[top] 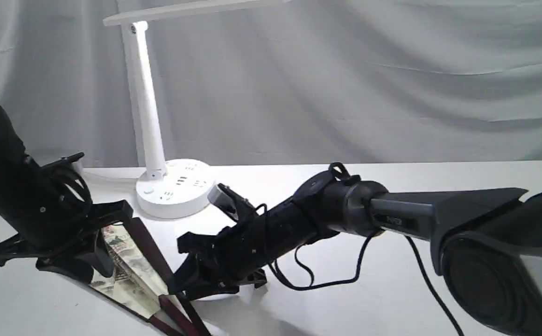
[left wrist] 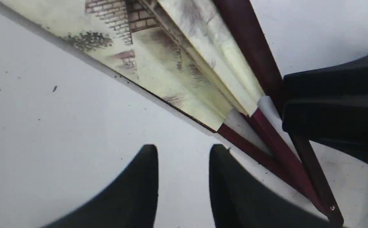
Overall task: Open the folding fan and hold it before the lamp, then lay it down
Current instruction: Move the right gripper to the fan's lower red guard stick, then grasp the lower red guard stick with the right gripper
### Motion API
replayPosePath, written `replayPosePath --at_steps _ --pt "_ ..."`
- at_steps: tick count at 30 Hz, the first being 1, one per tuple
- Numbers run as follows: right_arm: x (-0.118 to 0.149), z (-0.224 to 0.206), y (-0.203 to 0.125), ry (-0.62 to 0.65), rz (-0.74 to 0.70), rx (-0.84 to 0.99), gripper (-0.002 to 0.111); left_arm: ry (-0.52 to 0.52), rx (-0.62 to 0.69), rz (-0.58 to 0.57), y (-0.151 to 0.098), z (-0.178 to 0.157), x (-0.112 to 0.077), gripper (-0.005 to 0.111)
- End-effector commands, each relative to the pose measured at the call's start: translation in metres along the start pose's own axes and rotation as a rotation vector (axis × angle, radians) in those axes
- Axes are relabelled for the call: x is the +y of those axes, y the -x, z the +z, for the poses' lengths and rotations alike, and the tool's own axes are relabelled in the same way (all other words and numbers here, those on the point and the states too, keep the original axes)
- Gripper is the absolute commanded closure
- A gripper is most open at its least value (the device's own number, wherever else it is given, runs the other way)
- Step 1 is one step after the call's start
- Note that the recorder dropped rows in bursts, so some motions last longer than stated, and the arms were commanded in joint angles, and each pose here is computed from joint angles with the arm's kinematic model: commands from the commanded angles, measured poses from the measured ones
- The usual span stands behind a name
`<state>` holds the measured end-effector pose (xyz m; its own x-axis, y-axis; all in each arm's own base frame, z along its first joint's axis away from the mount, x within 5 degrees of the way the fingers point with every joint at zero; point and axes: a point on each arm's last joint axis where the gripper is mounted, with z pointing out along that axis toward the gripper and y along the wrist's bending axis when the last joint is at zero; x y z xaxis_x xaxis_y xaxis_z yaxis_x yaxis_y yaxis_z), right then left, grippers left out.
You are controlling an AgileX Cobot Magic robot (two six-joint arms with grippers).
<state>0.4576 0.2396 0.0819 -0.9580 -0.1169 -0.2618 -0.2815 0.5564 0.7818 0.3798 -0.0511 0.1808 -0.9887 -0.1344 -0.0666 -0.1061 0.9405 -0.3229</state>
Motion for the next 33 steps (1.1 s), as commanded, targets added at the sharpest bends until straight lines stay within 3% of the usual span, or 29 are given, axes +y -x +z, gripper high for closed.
replayPosePath --at_steps 1,15,33 --pt "0.002 -0.001 0.001 0.005 0.004 -0.005 0.074 -0.006 -0.005 0.011 -0.002 -0.003 -0.001 0.079" --pt "-0.007 0.01 -0.006 0.082 0.095 0.029 0.074 -0.004 -0.022 0.026 0.0 -0.003 -0.001 0.079" --pt "-0.025 0.01 -0.016 -0.12 0.119 0.121 0.074 -0.004 -0.027 0.035 0.0 -0.003 -0.001 0.079"
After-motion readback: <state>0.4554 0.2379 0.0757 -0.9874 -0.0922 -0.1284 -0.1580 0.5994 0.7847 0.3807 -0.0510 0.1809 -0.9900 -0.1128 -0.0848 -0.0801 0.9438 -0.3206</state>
